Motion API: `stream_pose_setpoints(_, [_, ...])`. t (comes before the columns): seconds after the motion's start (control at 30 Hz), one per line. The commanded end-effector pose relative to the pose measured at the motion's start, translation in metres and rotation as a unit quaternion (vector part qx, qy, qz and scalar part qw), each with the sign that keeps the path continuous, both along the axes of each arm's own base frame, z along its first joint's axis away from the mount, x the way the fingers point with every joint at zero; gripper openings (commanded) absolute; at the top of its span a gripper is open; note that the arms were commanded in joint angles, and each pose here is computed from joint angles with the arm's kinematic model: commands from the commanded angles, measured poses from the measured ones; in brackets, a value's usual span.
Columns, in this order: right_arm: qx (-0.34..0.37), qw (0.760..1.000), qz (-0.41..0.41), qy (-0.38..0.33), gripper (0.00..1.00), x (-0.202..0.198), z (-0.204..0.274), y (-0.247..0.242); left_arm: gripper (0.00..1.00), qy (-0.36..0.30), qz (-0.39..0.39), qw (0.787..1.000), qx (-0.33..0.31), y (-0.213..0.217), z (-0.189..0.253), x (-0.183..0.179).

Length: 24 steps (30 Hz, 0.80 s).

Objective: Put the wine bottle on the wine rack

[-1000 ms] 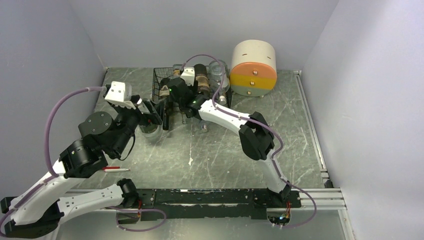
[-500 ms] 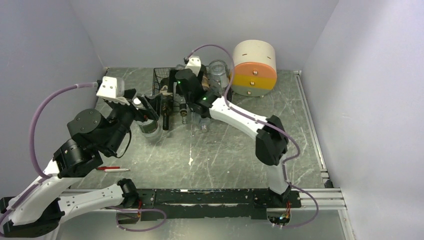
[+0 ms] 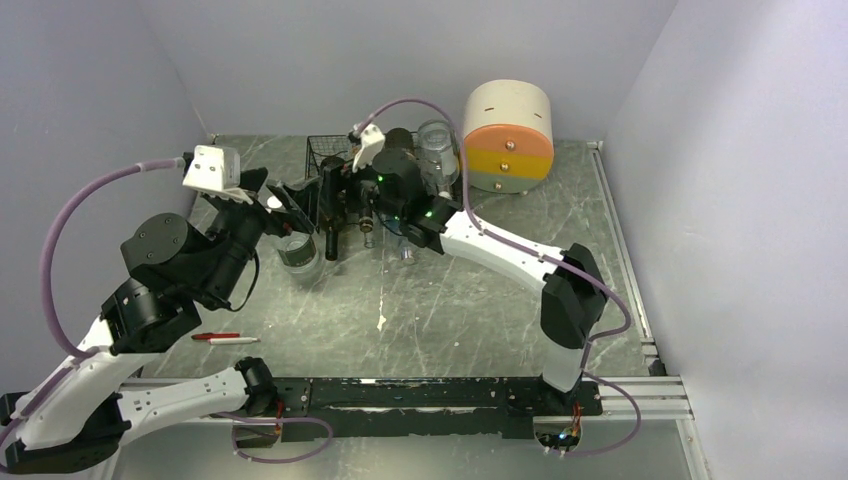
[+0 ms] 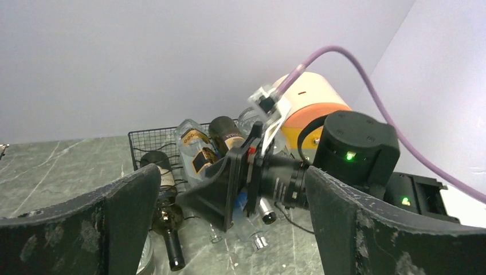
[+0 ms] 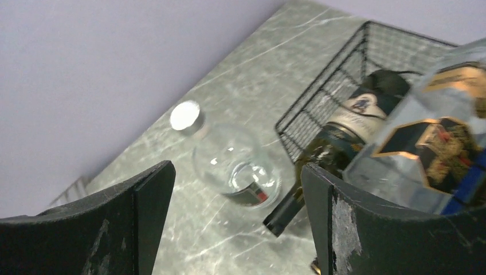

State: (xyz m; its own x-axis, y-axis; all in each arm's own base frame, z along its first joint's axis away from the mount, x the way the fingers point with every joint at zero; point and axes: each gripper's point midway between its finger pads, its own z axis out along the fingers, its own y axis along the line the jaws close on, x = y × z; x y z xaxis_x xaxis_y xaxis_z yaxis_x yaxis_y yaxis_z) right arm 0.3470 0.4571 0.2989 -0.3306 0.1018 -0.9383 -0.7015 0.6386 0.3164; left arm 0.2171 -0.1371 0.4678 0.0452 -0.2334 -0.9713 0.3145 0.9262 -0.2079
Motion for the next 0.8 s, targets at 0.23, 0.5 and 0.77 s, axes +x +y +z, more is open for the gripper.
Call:
stream_pose_setpoints(0.23, [-0.030,0.989,0.141,-0.038,0.84,-0.049,-0.026,0.076,0.99,-0.021,0.020,0.999,-0.031,0.023,0.021,-0.008])
stream_pose_setpoints(0.5, [-0.057,0.992,0.104,-0.052,0.80,-0.025,-0.044,0.112,0.99,-0.026,0.028,0.998,-0.044,0.034,0.025,-0.013])
stream_pose_setpoints(0.77, [-0.087,0.990,0.085,-0.073,0.66,-0.010,-0.059,0.128,0.99,-0.021,0.029,0.998,-0.043,0.034,0.022,-0.012])
